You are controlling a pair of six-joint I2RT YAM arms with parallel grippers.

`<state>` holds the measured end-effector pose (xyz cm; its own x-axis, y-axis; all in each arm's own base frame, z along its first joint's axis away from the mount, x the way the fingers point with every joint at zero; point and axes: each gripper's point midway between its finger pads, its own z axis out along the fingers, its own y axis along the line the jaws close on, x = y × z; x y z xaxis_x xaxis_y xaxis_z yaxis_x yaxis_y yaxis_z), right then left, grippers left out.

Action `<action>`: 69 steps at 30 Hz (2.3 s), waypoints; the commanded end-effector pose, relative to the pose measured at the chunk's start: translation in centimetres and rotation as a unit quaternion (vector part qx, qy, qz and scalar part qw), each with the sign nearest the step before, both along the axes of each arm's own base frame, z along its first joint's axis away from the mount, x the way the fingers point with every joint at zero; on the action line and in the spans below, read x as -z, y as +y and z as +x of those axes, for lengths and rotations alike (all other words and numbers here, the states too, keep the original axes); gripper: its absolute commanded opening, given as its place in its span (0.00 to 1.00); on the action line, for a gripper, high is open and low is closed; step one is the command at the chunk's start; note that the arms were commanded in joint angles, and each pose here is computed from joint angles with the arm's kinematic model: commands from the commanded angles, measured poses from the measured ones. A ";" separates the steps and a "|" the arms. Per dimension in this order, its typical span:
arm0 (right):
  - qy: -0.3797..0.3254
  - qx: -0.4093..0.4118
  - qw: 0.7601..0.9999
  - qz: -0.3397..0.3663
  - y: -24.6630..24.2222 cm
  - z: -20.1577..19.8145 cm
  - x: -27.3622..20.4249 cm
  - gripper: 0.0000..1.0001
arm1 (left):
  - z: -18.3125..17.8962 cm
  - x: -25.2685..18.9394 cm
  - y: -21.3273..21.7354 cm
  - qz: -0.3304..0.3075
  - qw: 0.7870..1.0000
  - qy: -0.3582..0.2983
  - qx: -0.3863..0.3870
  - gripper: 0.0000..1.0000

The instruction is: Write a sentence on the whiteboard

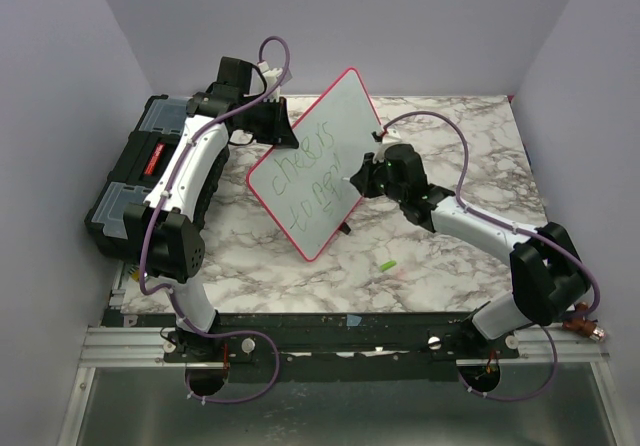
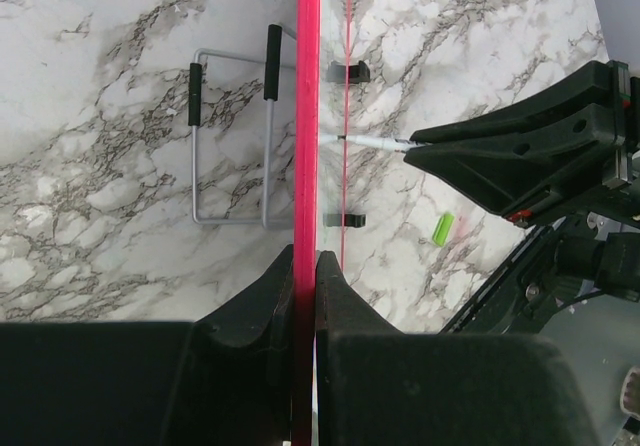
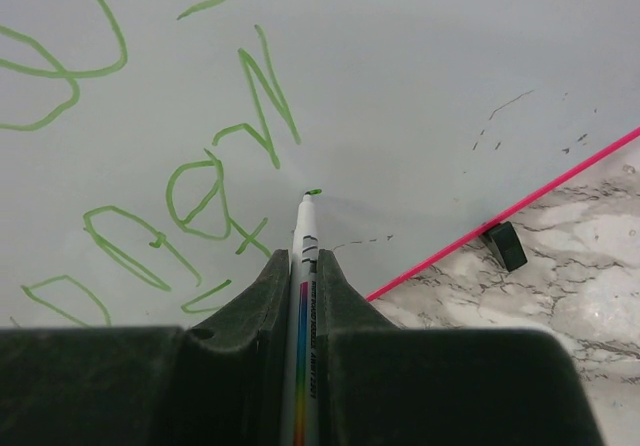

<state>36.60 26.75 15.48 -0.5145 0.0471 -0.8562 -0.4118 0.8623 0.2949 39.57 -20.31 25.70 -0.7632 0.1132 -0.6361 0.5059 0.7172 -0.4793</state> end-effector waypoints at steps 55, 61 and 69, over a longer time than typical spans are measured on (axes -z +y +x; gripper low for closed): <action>-0.014 -0.003 1.000 0.018 2.0 1.7 -1.9 0.01 | 1.3 0.4 1.2 0.044 0.998 -0.042 -0.001 0.00; -0.019 -0.001 1.000 0.021 2.0 1.9 -2.3 0.01 | 1.3 0.4 1.2 0.045 0.998 -0.042 -0.001 0.00; -0.006 -0.001 1.000 0.012 1.7 1.4 -1.0 0.01 | 1.3 0.3 1.3 0.045 0.998 -0.043 -0.002 0.00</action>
<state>37.47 27.39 15.76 -0.5331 0.0352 -0.8453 -0.4030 0.8679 0.2903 39.83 -19.92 25.70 -0.7616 0.1077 -0.6390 0.5011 0.7231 -0.4754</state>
